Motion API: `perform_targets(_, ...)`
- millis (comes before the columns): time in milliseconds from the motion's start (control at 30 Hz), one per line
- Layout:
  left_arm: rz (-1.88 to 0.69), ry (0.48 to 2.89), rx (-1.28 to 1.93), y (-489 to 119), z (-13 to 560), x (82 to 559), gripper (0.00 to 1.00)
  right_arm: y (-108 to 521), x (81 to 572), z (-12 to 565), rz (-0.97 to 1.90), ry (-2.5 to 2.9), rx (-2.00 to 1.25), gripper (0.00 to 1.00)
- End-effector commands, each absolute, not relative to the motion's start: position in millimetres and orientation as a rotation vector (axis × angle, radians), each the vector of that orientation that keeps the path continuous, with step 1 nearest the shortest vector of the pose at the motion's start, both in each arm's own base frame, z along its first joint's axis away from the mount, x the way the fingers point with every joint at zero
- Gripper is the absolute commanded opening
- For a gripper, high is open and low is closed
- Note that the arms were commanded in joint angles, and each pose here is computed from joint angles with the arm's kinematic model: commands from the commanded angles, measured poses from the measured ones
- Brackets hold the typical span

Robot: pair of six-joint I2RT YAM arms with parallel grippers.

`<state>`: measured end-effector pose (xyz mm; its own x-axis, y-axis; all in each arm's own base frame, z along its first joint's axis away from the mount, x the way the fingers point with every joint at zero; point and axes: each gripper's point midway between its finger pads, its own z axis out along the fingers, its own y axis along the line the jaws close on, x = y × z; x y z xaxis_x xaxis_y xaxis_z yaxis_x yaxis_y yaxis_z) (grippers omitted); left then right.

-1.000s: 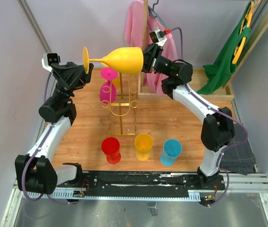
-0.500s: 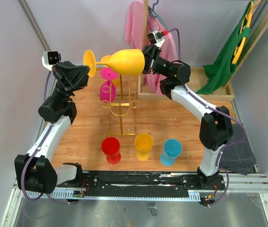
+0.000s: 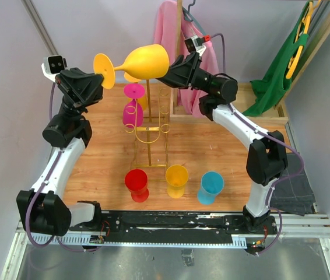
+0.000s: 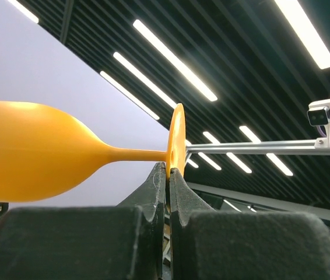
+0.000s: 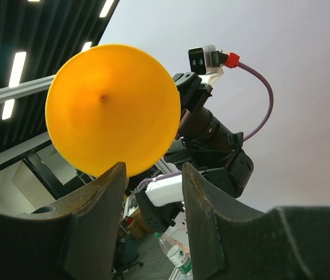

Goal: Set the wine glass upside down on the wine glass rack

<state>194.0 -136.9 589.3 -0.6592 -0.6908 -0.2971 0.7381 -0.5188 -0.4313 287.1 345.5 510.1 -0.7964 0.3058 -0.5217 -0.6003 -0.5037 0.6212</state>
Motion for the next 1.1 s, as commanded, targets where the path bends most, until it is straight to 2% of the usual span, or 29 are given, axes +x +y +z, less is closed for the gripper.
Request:
perform_targets(0,-2.374,0.598,0.149,-119.8,617.9,164.8,0.0,324.6,267.3,529.0,2.219,1.058,-0.57,0.46)
perform_targets(200,-2.292,0.585,0.148,-110.9,625.8,168.3,0.0,312.4,269.3,528.2,2.151,1.098,-0.552,0.5)
perform_targets(533,-2.036,0.803,0.006,-105.4,593.4,218.5,0.0,296.2,257.3,528.9,2.07,1.133,-0.588,0.49)
perform_targets(1067,-1.728,0.962,-0.147,-72.2,574.0,279.5,0.0,290.6,240.0,525.6,2.057,1.151,-0.62,0.49)
